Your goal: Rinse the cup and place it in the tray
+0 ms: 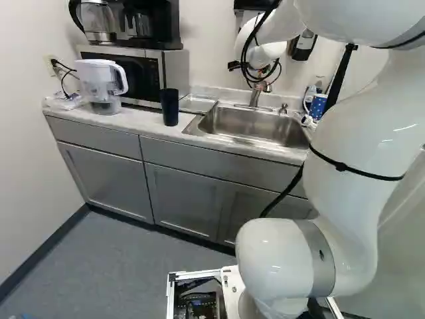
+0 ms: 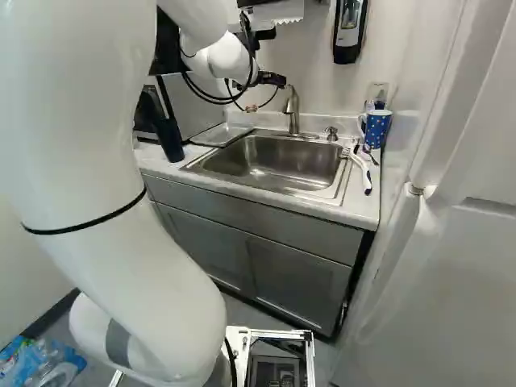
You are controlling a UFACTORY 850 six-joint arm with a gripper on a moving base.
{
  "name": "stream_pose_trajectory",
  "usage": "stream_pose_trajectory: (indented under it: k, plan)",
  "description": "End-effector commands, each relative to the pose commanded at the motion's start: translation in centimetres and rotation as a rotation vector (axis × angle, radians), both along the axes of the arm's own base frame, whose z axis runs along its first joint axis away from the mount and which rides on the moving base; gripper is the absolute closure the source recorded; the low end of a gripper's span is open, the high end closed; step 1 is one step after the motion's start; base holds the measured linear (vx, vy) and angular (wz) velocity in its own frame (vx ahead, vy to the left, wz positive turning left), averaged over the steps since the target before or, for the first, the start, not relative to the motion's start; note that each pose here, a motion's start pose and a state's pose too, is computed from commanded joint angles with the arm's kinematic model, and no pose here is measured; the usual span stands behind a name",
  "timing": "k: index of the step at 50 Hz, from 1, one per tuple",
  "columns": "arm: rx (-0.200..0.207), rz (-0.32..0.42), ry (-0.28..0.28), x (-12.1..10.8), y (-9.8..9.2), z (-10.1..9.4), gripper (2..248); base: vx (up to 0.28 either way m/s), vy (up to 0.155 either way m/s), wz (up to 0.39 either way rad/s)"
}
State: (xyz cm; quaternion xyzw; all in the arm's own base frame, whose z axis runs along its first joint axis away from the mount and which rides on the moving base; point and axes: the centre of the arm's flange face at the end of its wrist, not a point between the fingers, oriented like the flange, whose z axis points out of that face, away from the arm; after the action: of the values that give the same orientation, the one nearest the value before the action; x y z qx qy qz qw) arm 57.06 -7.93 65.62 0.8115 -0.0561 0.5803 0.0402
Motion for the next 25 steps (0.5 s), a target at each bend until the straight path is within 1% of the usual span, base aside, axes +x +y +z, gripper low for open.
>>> stream_pose_trajectory:
  k: [14, 25]
  plan:
    - [0.005, -0.010, 0.035, 0.9, -0.7, -0.4, 3, 0.000, 0.000, 0.000]
    - [0.005, -0.017, 0.033, 2.0, -1.3, -0.4, 3, 0.000, 0.000, 0.000]
